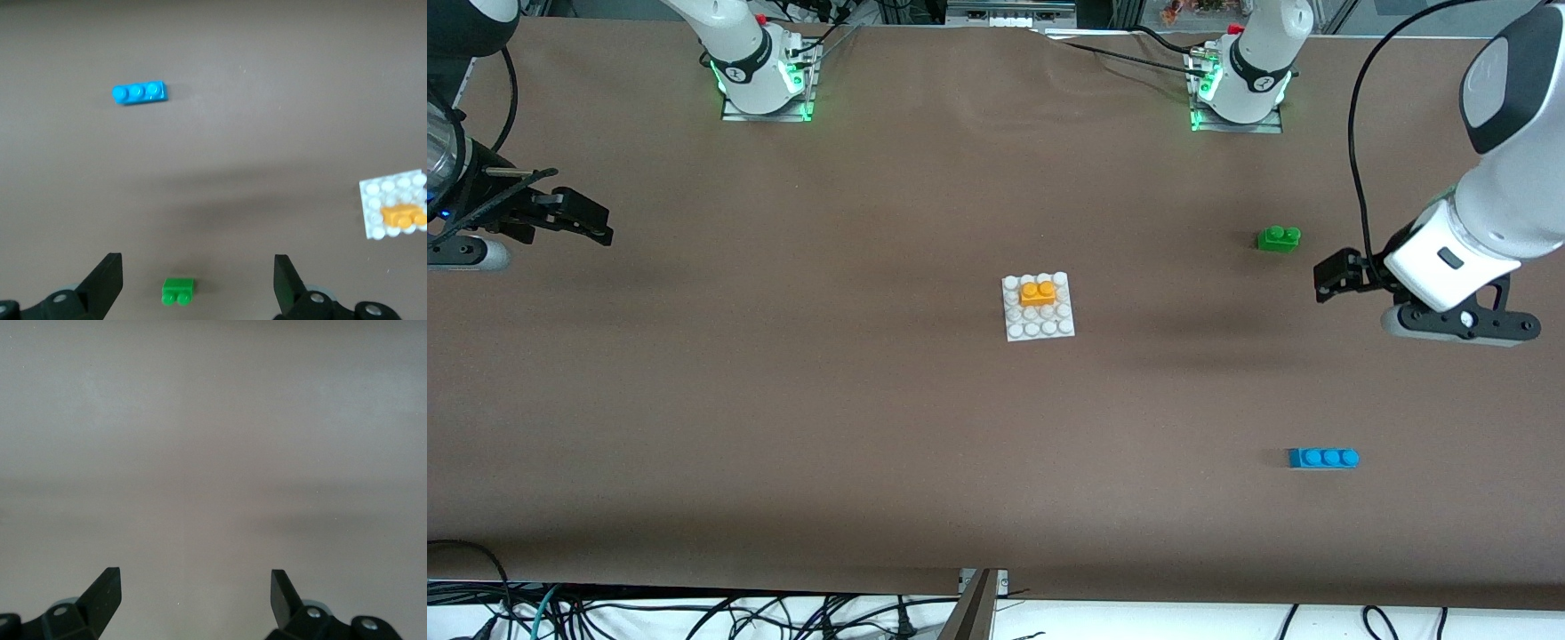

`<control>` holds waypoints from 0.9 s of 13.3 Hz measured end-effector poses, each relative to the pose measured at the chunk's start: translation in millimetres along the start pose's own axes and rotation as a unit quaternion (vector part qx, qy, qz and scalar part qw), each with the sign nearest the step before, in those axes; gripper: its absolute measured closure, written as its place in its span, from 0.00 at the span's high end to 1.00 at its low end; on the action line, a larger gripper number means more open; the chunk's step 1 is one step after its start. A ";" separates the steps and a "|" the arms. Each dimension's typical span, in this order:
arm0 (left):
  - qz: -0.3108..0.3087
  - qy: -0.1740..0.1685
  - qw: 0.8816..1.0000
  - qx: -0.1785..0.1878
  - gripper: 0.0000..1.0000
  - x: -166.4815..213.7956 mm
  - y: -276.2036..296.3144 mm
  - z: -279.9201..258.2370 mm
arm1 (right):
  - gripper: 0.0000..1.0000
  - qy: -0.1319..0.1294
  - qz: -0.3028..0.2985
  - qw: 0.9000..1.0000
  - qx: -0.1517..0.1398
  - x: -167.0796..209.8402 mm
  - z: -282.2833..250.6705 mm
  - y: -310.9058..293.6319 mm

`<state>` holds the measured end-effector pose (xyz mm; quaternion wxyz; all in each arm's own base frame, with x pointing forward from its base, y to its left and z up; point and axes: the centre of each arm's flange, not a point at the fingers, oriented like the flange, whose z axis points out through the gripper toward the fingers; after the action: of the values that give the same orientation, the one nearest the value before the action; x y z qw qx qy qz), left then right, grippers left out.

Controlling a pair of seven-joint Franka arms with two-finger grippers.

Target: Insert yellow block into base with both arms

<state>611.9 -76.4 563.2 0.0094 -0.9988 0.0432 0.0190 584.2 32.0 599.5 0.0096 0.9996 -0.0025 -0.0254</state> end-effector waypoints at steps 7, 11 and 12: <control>-0.047 -0.001 0.999 -0.027 1.00 -40.1 -33.8 7.2 | 1.00 0.000 0.002 1.000 0.000 0.1 -0.2 1.8; -0.029 -0.002 0.999 -0.022 1.00 -52.9 -12.6 7.7 | 0.99 0.000 0.001 1.000 0.000 0.1 -0.2 1.6; -0.030 -0.002 0.999 -0.021 1.00 -53.6 -12.9 8.2 | 0.99 0.000 0.001 1.000 0.000 0.1 -0.2 1.5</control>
<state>559.4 -58.7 557.3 -0.0110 -0.9996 0.0132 0.0219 584.3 30.5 599.7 0.0097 0.9996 -0.0038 -0.0251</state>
